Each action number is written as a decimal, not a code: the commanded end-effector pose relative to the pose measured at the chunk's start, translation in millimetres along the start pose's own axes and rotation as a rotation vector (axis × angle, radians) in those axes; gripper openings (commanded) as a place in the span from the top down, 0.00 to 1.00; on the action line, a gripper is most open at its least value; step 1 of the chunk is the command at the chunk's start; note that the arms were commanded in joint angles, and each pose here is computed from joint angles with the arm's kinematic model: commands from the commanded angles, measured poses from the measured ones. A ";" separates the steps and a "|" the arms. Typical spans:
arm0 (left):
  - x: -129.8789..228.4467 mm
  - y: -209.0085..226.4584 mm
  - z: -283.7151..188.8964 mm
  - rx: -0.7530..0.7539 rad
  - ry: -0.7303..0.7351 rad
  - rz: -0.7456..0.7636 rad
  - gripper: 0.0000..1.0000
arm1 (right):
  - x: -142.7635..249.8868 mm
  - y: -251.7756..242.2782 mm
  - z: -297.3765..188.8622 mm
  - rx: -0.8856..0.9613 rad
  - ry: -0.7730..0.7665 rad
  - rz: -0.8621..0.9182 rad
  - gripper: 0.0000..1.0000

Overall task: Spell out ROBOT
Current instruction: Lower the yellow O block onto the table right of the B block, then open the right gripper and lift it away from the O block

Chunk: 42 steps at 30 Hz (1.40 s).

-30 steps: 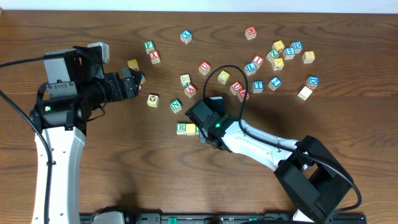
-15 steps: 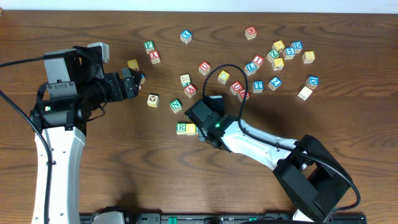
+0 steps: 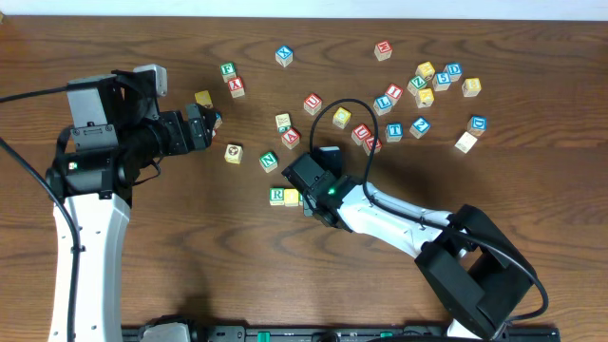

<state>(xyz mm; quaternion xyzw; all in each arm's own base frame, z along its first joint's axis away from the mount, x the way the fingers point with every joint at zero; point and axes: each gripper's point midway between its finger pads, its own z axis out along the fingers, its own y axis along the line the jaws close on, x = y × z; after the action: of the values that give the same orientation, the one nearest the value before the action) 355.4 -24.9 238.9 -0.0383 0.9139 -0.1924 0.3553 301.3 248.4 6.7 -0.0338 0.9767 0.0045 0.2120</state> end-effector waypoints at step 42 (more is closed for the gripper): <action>-8.4 -4.2 -5.0 0.013 -0.022 0.017 0.02 | -27.6 -3.5 -12.7 0.035 -0.095 0.020 0.55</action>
<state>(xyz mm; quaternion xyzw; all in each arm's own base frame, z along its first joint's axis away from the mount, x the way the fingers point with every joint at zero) 355.4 -24.9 238.9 -0.0383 0.9139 -0.1924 0.3553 308.3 242.9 10.5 -0.0283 0.9724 -0.0135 0.2311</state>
